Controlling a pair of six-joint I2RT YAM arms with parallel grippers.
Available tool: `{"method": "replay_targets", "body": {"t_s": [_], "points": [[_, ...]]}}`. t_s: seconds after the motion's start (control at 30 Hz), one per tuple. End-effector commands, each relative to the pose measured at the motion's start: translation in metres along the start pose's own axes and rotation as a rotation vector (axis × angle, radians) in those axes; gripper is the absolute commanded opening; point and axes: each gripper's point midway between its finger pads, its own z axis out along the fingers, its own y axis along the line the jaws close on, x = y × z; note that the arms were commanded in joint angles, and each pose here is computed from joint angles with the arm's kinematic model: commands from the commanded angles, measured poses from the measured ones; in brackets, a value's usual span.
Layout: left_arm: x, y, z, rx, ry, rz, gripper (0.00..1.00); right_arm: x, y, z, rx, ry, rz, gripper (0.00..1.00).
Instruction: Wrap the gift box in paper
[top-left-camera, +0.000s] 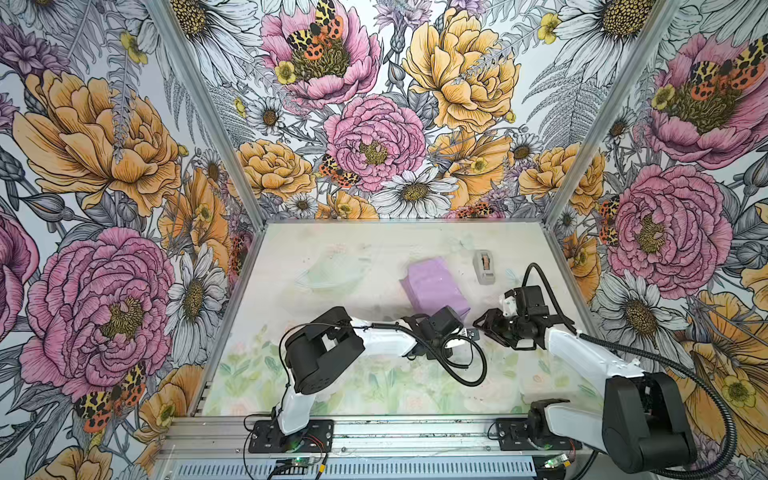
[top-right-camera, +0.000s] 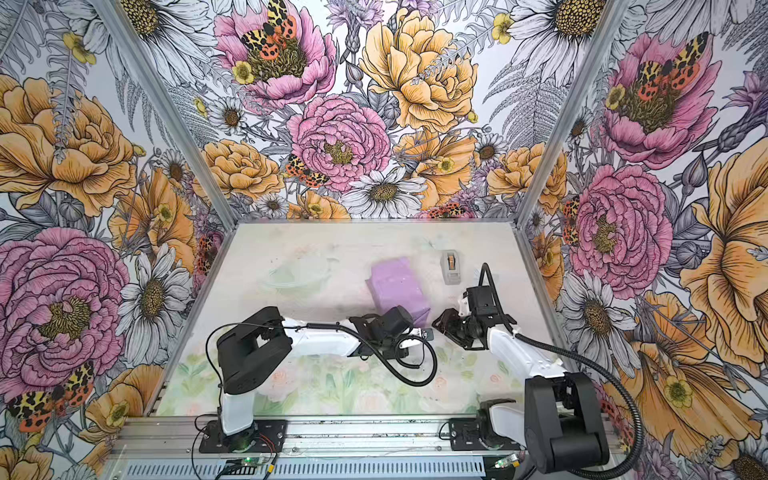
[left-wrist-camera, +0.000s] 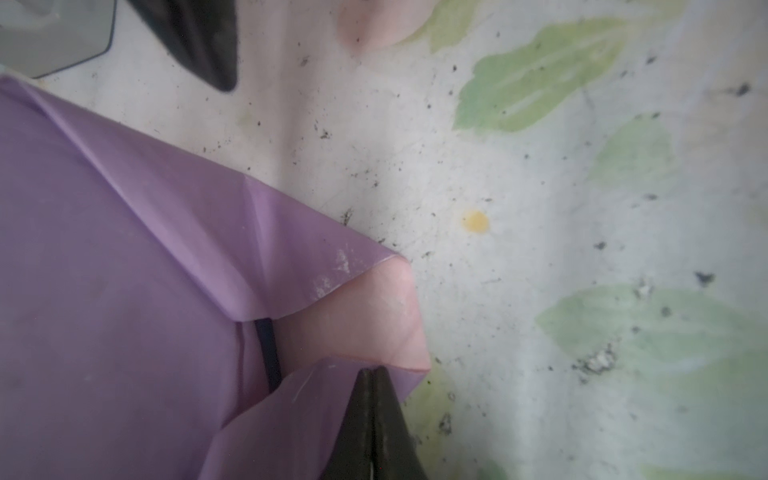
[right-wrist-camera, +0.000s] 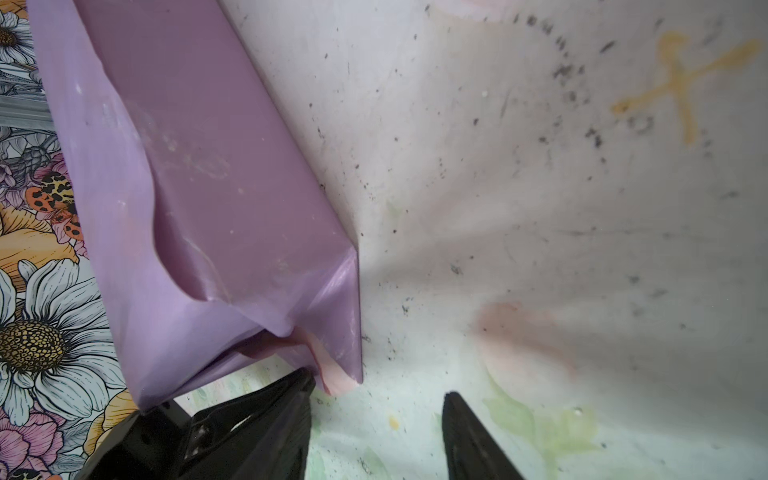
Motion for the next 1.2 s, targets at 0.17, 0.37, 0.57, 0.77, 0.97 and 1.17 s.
{"method": "replay_targets", "body": {"t_s": [0.17,0.37,0.57,0.77,0.97,1.17], "points": [[-0.016,0.012,-0.017,0.018,-0.128,-0.113,0.00,0.011,0.001,0.005,-0.018,0.047,0.027,0.53],[-0.025,0.017,-0.034,0.030,-0.189,-0.135,0.00,0.014,0.005,0.010,-0.004,0.066,0.006,0.53],[-0.035,0.027,-0.062,0.005,-0.249,-0.143,0.30,0.015,0.006,0.014,0.008,0.076,0.000,0.53],[-0.013,-0.002,-0.051,0.091,-0.141,0.104,0.51,0.012,0.006,0.015,0.016,0.071,-0.011,0.53],[-0.001,-0.007,-0.027,0.126,-0.049,0.242,0.51,0.008,0.007,0.015,0.022,0.064,-0.017,0.54],[0.003,-0.009,-0.008,0.122,0.008,0.286,0.55,0.009,0.007,0.015,0.022,0.067,-0.015,0.53]]}}
